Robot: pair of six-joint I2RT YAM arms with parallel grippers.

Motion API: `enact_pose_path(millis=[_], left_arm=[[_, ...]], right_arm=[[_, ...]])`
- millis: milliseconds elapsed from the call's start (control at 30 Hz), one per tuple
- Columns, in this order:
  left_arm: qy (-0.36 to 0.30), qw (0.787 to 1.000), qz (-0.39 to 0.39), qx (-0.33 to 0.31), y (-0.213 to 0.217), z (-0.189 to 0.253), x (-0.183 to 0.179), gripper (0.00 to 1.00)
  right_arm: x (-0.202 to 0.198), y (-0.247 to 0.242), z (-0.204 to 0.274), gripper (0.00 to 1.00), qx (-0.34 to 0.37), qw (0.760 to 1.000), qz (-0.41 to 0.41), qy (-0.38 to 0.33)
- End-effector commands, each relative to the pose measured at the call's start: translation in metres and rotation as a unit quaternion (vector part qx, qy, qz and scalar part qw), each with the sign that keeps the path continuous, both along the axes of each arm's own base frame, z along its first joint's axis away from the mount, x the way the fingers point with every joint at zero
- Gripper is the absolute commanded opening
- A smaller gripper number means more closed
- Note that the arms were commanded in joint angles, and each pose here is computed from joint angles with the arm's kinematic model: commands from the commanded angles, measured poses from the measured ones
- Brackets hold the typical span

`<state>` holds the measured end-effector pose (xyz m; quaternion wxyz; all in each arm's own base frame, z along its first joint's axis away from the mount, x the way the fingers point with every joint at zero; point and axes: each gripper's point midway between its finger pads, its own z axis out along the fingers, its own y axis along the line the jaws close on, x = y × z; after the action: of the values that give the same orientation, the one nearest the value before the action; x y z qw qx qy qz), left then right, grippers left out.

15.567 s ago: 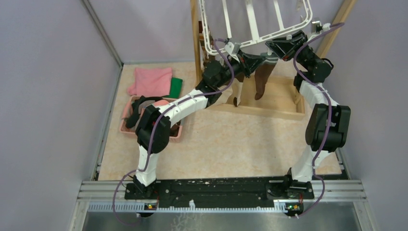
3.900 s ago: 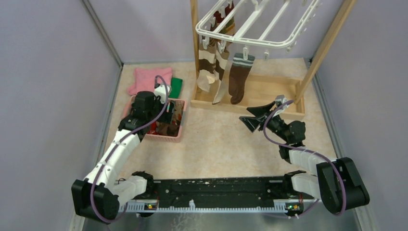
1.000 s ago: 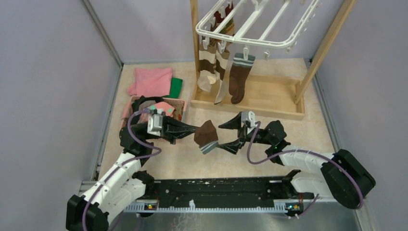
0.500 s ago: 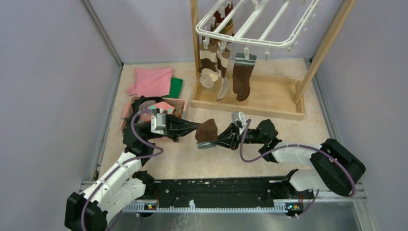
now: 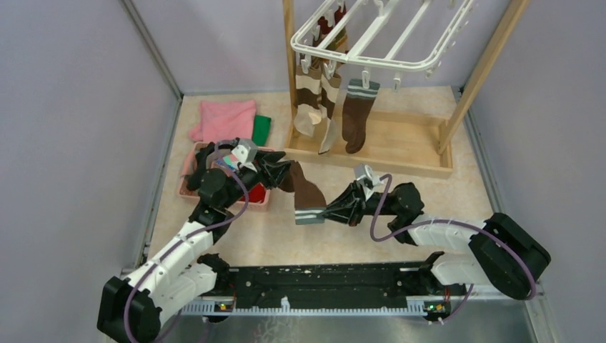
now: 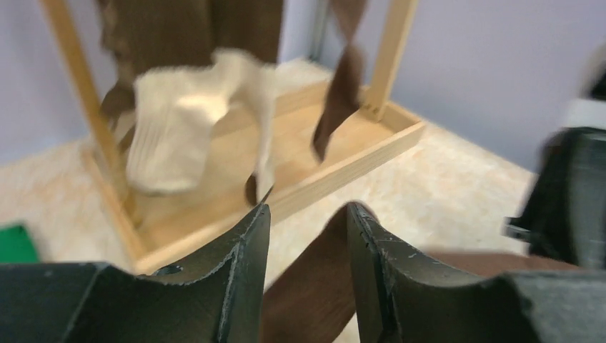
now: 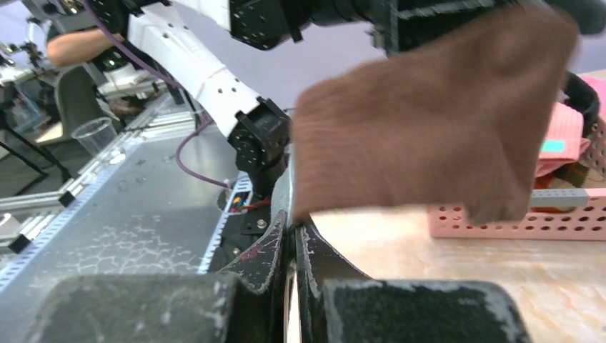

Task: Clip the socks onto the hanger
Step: Pick up the sock from the bin.

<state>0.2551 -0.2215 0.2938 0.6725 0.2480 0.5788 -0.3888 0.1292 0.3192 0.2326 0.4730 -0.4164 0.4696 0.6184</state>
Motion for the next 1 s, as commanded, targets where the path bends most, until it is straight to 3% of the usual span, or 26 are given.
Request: enact_pose_path(millis=[0,167,267,400,500,633,767,967], left_arm=[[0.07,0.991,0.111,0.029,0.026,-0.038,0.033,0.5],[0.071,0.986,0.144,0.044,0.043,-0.052,0.027,0.54],[0.072,0.981,0.177,0.043,0.058,-0.061,0.022,0.64],[0.059,0.985,0.163,0.004,0.061,-0.062,0.004,0.98],[0.011,0.993,0.11,-0.051,0.052,-0.049,-0.02,0.99],[-0.095,0.994,-0.002,-0.051,0.03,-0.034,-0.061,0.99],[-0.174,0.981,-0.073,-0.036,0.012,-0.033,-0.086,0.97],[-0.32,0.944,-0.066,0.039,-0.015,-0.032,-0.091,0.92]], right_arm=[[-0.019,-0.007,0.016,0.0,0.046,0.998,0.03,0.009],[-0.013,-0.013,0.028,0.0,0.073,0.997,0.011,0.014],[-0.002,-0.019,0.034,0.0,0.083,0.996,-0.02,0.019],[0.022,-0.031,0.042,0.0,0.098,0.991,-0.086,0.033],[0.033,-0.041,0.046,0.0,0.106,0.986,-0.123,0.03],[0.042,-0.053,0.053,0.0,0.124,0.979,-0.162,0.026],[0.045,-0.064,0.064,0.0,0.149,0.97,-0.192,0.024],[0.046,-0.068,0.066,0.0,0.15,0.967,-0.205,0.032]])
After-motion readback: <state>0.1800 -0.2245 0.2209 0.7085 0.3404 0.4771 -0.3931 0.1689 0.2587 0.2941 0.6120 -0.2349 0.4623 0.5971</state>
